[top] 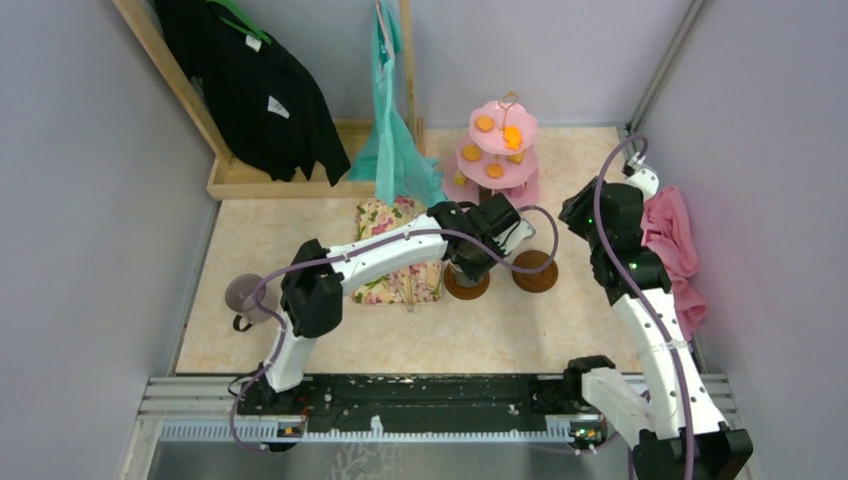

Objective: Serve the afternoon tea
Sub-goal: Place the cup on the coaster.

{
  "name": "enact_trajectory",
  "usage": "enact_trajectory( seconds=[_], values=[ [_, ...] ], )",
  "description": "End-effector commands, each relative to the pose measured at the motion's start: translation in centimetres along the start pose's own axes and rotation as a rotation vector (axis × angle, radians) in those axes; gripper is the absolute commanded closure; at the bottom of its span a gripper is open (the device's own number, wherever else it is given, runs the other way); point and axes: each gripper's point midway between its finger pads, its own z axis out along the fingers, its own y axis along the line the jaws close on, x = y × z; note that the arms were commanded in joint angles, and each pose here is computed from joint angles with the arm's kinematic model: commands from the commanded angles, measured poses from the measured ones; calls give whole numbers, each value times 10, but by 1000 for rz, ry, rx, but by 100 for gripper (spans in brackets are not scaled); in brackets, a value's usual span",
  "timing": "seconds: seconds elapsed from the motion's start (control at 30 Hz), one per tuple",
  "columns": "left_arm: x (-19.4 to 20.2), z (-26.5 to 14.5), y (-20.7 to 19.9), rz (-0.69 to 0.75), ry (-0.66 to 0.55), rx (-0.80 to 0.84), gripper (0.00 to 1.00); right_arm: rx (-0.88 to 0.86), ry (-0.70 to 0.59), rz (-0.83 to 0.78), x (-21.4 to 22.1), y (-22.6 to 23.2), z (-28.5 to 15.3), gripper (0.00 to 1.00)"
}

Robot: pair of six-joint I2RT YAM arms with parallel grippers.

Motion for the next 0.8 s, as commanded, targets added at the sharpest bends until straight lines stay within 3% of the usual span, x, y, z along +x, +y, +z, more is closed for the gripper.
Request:
enact_trajectory(
  seconds=[0.0, 0.77],
  values=[
    [-7, -4, 0, 1, -37, -5, 93, 8, -48, -5, -13, -2, -2, 61],
    [-14, -3, 5, 9, -61, -28, 92, 40, -47, -5, -10, -9, 4, 61]
  ],
)
